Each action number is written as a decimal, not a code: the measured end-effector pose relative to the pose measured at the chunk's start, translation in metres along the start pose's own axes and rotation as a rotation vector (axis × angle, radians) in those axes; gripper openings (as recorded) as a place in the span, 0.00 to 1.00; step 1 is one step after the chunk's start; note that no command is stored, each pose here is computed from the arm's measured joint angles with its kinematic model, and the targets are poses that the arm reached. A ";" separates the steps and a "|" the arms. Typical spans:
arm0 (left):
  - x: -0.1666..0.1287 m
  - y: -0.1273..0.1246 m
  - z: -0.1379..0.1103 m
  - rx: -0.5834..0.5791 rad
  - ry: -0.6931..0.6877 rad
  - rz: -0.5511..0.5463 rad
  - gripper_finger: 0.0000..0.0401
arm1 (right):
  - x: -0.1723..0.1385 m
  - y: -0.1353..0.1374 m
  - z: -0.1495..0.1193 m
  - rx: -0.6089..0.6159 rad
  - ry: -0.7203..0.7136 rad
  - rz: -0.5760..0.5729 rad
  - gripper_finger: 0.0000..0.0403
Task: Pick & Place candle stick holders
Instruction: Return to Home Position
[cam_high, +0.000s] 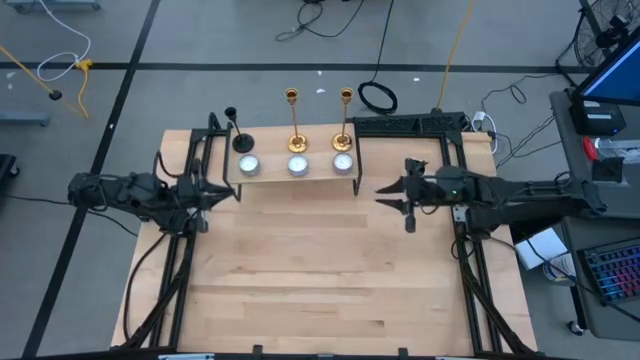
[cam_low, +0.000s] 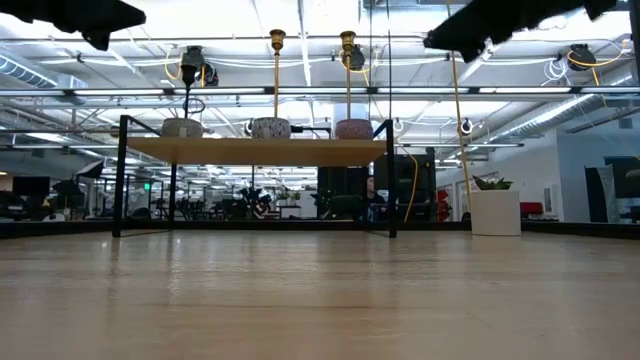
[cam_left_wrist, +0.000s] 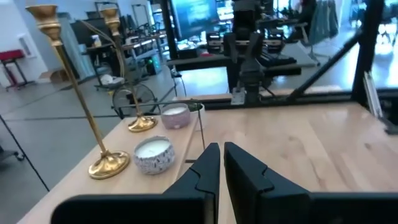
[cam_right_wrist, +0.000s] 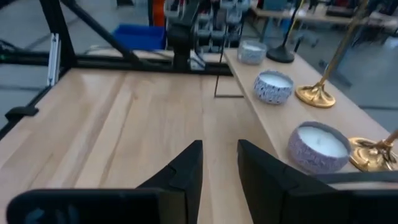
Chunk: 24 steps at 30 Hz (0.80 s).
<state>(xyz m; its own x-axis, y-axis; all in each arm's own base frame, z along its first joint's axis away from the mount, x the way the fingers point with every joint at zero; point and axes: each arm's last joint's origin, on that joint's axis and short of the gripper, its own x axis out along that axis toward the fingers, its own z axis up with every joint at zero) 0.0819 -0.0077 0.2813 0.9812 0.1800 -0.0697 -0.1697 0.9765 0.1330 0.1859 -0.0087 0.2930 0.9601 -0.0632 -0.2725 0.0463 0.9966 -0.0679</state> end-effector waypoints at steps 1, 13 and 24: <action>-0.001 0.000 -0.001 0.019 0.003 -0.009 0.08 | -0.003 0.000 -0.007 0.001 -0.023 -0.002 0.23; -0.002 -0.004 -0.011 0.134 0.057 -0.122 0.08 | -0.038 0.003 -0.052 0.040 -0.268 -0.013 0.23; 0.018 -0.018 -0.045 0.143 -0.018 -0.173 0.08 | -0.041 0.005 -0.093 0.042 -0.323 -0.016 0.23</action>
<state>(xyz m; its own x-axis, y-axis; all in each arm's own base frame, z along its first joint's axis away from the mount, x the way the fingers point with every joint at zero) 0.0986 -0.0167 0.2329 0.9963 0.0074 -0.0858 0.0152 0.9657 0.2591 0.1213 -0.0059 0.2143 0.9967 -0.0658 0.0474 0.0672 0.9973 -0.0284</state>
